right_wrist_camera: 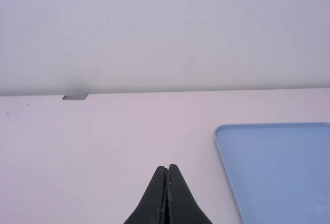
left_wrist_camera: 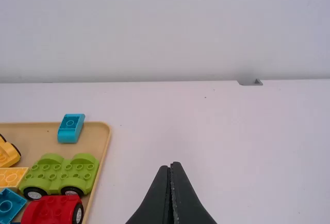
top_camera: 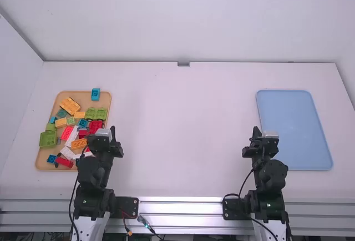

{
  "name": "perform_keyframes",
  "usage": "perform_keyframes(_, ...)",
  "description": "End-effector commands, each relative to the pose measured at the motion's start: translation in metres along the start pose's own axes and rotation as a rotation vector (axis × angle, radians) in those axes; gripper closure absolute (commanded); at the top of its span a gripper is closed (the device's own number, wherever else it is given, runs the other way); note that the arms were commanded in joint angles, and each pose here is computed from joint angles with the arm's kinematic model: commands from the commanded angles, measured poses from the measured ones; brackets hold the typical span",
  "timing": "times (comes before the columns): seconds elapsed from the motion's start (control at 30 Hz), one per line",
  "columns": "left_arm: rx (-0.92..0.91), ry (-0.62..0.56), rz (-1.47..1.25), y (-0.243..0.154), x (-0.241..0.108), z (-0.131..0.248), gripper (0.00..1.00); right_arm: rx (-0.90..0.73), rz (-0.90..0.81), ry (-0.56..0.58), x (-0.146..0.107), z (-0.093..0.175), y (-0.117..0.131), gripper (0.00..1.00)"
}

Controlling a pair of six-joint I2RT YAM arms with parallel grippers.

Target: Assemble lego blocks to make yellow taxi

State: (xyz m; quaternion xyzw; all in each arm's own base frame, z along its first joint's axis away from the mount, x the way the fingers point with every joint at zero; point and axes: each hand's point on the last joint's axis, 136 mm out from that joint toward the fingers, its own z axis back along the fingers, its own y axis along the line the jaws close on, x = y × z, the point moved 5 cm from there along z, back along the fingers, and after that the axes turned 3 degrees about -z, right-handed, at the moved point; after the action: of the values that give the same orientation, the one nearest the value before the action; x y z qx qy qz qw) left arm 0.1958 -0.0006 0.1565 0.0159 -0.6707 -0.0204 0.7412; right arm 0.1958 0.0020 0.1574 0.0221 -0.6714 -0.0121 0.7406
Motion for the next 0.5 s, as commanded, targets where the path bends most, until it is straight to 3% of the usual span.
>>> perform_keyframes(0.0,0.000,0.000,0.000,0.000,0.000,0.000,1.00,0.002,-0.002,0.000,0.000,0.000,0.000,1.00)
perform_keyframes(0.47,0.004,0.019,-0.005,0.001,0.016,0.001,0.91,0.011,0.026,0.021,0.019,-0.001,0.002,0.91)
